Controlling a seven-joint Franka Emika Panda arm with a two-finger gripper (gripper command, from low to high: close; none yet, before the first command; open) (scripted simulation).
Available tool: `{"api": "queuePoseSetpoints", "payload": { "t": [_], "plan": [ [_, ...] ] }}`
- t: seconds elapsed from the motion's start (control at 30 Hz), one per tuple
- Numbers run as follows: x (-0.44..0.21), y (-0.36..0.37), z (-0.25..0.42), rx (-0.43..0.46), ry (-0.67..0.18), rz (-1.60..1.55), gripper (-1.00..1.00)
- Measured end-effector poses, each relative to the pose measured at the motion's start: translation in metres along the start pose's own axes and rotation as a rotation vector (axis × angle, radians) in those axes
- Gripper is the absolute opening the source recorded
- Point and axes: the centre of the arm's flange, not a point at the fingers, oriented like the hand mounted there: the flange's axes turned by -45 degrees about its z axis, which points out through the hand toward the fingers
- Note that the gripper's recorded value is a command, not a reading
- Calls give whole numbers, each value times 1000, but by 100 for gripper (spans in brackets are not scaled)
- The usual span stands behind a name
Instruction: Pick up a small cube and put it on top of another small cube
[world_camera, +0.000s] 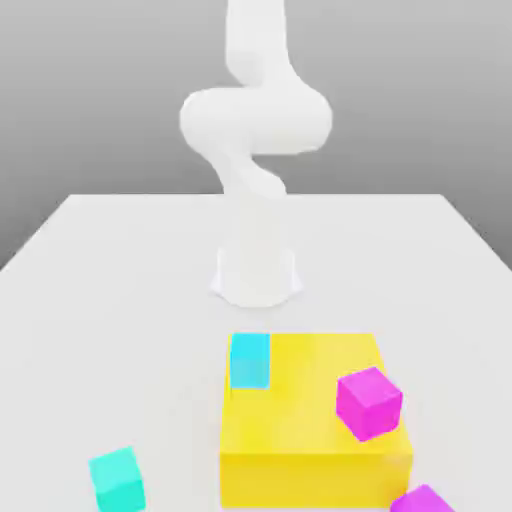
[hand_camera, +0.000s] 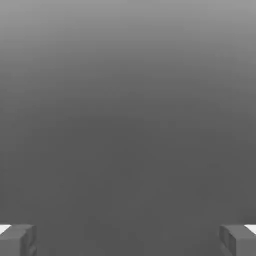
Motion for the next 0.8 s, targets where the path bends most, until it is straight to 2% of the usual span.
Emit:
{"api": "queuePoseSetpoints", "payload": {
  "t": [0.37, 0.8],
  "plan": [
    [-36, 59, 205, -197, -272, 362, 0],
    [-181, 143, 389, -364, -565, 821, 0]
  ]
}}
